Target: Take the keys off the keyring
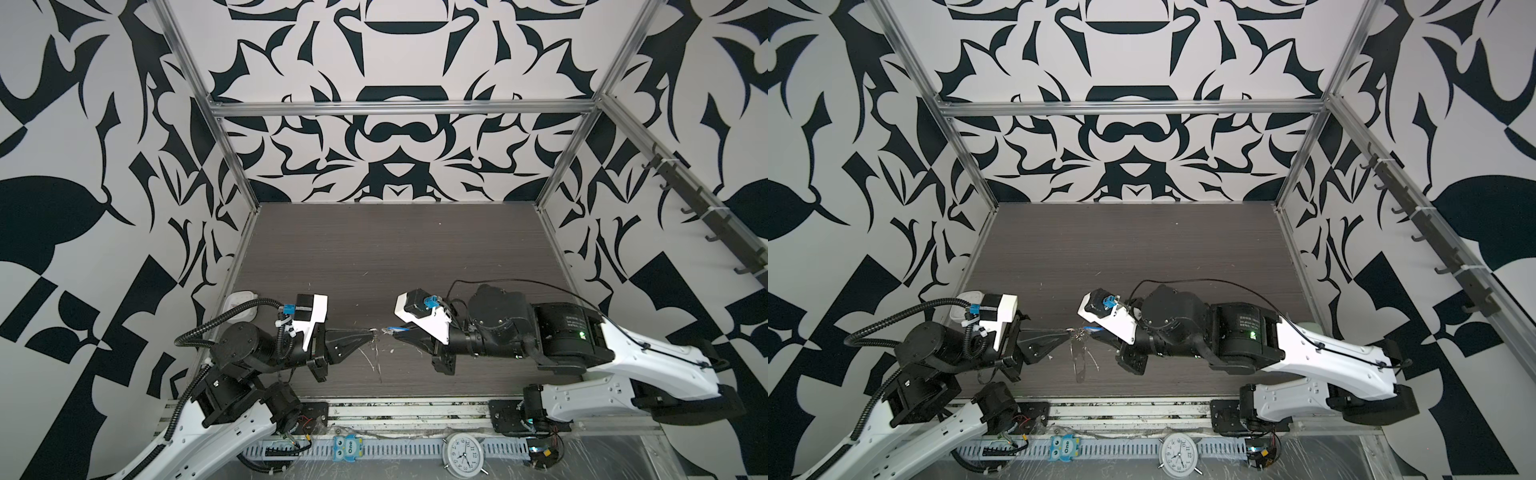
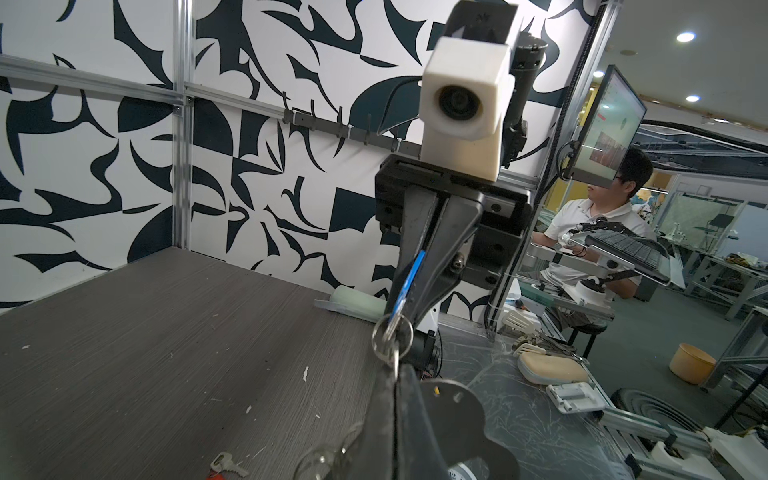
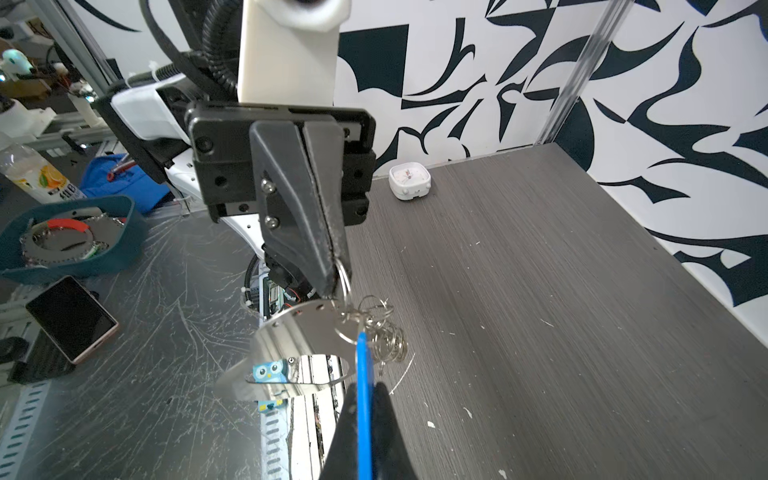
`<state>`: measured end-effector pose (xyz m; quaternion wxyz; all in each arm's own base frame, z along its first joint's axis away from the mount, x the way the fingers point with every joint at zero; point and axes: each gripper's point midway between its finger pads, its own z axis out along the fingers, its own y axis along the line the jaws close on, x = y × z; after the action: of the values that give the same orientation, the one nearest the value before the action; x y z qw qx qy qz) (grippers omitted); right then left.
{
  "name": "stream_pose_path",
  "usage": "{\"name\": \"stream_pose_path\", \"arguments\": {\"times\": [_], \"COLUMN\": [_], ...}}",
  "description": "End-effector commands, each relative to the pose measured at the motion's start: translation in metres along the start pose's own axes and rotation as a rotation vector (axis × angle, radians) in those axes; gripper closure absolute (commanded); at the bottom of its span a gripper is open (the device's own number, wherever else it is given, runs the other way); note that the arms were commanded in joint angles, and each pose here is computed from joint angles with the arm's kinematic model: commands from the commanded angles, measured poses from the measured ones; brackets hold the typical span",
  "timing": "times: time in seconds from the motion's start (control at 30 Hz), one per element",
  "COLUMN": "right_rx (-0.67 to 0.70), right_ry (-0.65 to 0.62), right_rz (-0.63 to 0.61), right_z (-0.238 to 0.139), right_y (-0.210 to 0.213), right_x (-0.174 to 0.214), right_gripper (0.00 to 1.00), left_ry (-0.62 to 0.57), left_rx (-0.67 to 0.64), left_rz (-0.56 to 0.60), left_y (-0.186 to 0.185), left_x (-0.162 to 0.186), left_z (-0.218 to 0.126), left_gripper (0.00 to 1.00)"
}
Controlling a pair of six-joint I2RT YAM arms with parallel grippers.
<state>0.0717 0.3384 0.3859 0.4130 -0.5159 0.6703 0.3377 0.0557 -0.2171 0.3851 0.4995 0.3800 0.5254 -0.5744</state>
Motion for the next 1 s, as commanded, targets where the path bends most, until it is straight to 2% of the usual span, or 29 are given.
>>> {"name": "stream_pose_path", "arguments": {"times": [0.0, 0.5, 0.67, 0.97], "right_rx": [0.102, 0.156, 0.234, 0.281], "right_ry": [-0.178, -0.176, -0.186, -0.180], "right_rz": [-0.029, -0.060, -0.077, -0.133], "right_z": [-0.037, -0.021, -0.022, -0.011], "right_y": [-0.019, -0.029, -0.041, -0.048], "right_x": [-0.047, -0.025, -0.023, -0.024], "right_gripper": [1.00, 1.00, 1.00, 1.00], "left_ry": [-0.011, -0.023, -0.026, -0.037], "left_rx": [0.052, -0.027, -0.092, -0.202], "left_rz": [0.017, 0.067, 0.092, 0.152], "left_y": [-0.016, -0.001, 0.008, 0.021], "left_x": [-0.010, -0.025, -0.035, -0.048], "left_z": [-0.005, 0.002, 0.003, -0.001], "left_gripper": [1.00, 1.00, 1.00, 1.00]}}
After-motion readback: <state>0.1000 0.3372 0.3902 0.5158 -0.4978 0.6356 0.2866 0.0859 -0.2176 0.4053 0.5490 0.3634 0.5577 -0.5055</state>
